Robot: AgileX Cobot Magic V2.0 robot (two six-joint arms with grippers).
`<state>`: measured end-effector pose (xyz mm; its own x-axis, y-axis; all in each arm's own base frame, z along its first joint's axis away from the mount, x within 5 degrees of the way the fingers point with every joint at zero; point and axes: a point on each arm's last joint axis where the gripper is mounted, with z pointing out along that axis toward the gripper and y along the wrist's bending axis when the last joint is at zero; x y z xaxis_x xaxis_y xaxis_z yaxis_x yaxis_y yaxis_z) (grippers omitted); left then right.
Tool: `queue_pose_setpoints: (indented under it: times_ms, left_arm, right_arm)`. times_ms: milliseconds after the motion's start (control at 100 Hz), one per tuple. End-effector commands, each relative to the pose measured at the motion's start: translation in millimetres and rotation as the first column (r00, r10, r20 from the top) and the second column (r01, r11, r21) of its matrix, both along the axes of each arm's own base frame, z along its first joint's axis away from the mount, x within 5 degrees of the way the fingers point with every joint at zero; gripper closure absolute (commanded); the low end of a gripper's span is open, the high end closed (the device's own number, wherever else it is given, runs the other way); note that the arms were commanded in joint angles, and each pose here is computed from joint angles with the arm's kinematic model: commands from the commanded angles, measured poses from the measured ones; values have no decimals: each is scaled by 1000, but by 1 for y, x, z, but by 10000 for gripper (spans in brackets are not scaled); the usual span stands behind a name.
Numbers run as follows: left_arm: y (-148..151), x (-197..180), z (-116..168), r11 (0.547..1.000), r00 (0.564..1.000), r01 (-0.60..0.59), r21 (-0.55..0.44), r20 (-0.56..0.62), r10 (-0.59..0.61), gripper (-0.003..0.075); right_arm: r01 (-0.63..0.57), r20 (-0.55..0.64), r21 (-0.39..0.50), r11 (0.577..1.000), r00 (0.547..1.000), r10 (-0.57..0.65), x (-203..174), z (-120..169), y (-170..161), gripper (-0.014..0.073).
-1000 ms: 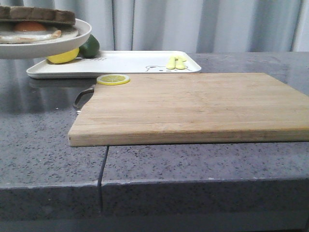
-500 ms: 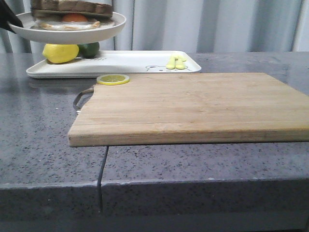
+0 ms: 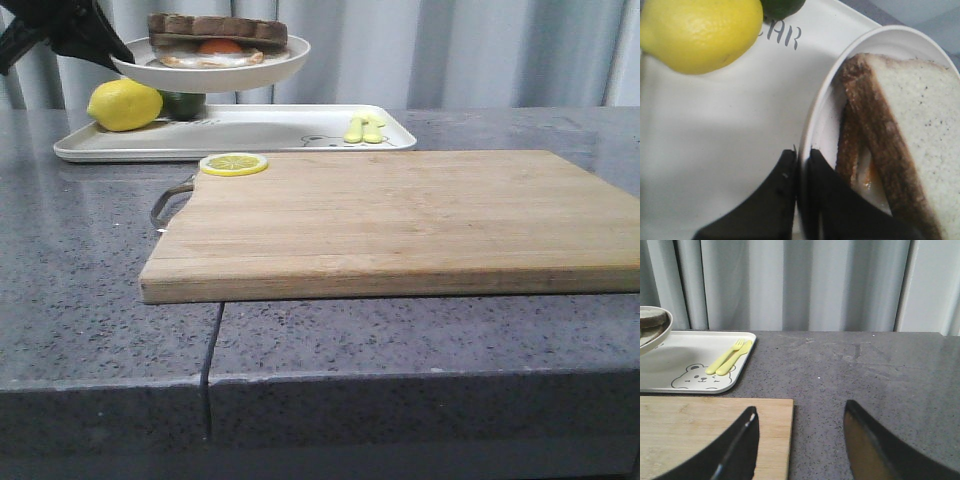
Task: Place bread and move sandwich to tray
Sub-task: 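Carry the plate with the left gripper over the bear-print tray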
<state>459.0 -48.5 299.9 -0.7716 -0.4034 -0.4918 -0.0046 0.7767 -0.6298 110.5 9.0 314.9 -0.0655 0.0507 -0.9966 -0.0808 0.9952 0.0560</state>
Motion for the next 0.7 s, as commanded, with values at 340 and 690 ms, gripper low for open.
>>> queue_pose_setpoints:
  times_ms: [340, 690]
  left_arm:
    - [-18, 30, 31, 995, 992, 61, -74, 117, -52, 740]
    - [-29, 35, 25, 995, 990, 74, -63, 126, -65, 740]
  right_arm:
    - [24, 112, -2, 1000, 993, -24, -1, 17, -2, 200]
    - [24, 112, -2, 1000, 993, -24, -1, 17, -2, 200]
